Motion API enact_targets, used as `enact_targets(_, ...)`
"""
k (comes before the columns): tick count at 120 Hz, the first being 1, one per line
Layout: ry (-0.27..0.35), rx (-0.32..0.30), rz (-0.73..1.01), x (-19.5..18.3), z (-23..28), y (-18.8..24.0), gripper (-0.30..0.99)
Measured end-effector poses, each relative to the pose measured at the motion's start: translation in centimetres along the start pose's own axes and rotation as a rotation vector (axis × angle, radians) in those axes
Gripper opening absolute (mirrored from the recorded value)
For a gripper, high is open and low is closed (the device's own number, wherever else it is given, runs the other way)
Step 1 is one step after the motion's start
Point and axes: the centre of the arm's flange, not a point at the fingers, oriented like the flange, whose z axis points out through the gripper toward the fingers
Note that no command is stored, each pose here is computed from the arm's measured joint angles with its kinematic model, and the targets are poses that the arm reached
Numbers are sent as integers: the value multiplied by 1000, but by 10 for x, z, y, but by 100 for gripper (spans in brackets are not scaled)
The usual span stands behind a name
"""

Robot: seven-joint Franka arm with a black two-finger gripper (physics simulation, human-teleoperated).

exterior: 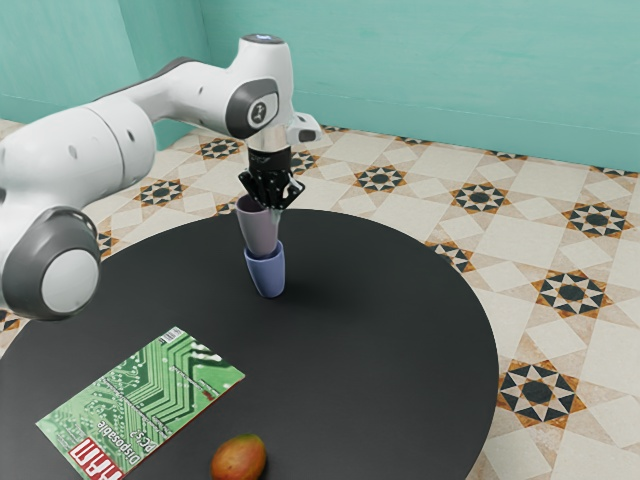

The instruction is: Place the left cup onto the right cup

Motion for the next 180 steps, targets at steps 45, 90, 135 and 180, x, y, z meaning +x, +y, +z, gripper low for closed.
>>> enact_targets(45, -22, -1, 10, 4, 24, -2, -9)
enact_targets(90, -1, -17, 15, 4, 18, -1, 38)
enact_targets(135, 84, -36, 33, -37, -73, 8, 64)
enact_targets(180, 164, 3, 42, -160, -151, 3, 68)
